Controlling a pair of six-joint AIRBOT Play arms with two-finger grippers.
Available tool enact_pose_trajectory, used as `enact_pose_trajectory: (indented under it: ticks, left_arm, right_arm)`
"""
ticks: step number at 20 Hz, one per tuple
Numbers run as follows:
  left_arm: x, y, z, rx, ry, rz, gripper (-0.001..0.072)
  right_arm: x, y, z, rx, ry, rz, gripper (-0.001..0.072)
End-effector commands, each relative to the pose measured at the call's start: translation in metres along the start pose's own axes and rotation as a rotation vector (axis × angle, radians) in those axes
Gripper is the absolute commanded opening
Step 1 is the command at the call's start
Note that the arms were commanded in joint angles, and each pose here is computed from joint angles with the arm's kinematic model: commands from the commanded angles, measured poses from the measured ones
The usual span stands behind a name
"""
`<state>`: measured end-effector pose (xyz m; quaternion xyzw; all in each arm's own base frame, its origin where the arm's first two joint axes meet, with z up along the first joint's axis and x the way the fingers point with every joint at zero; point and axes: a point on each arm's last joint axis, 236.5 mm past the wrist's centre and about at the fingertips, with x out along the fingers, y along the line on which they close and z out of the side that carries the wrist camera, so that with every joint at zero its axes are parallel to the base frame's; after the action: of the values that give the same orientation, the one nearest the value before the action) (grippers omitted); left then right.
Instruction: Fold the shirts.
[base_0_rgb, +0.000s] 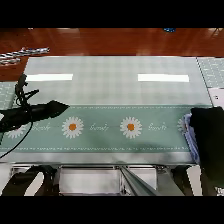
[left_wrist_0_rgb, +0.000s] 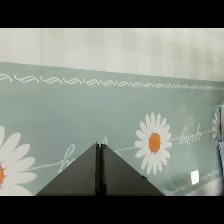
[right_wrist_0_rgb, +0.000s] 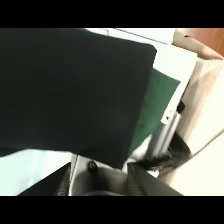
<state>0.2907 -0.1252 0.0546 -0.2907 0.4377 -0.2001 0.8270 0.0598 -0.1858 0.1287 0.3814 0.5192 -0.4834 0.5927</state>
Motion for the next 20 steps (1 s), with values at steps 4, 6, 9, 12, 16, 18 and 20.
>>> enact_pose_trajectory:
  ticks: [4, 6, 9, 12, 16, 18, 20]
  left_arm:
    - [-0.045, -0.052, 0.116, 0.165, -0.307, -0.012, 0.002]
    - [-0.068, -0.097, 0.157, 0.259, -0.34, -0.06, 0.002]
    - [-0.06, -0.133, 0.162, 0.428, -0.17, -0.018, 0.002]
    - [-0.004, -0.074, 0.119, 0.458, 0.074, 0.265, 0.002]
    - [0.034, 0.02, 0.064, 0.282, 0.25, 0.484, 0.0021]
    - [0.032, 0.037, 0.059, 0.209, 0.253, 0.511, 0.0021]
    - [0.031, 0.039, 0.06, 0.202, 0.252, 0.514, 0.0021]
  right_arm:
    - [-0.063, 0.22, 0.041, -0.268, -0.189, 0.757, 0.0078]
    - [-0.119, 0.308, 0.011, -0.484, -0.271, 1.013, 0.0019]
    - [-0.13, 0.392, -0.102, -0.921, -0.243, 1.065, 0.0019]
    - [-0.049, 0.408, -0.187, -1.294, -0.202, 0.734, 0.0019]
    - [0.042, 0.391, -0.182, -1.422, -0.209, 0.275, 0.0019]
    - [0.061, 0.387, -0.182, -1.401, -0.17, 0.238, 0.0019]
    - [0.062, 0.39, -0.183, -1.382, -0.174, 0.249, 0.0019]
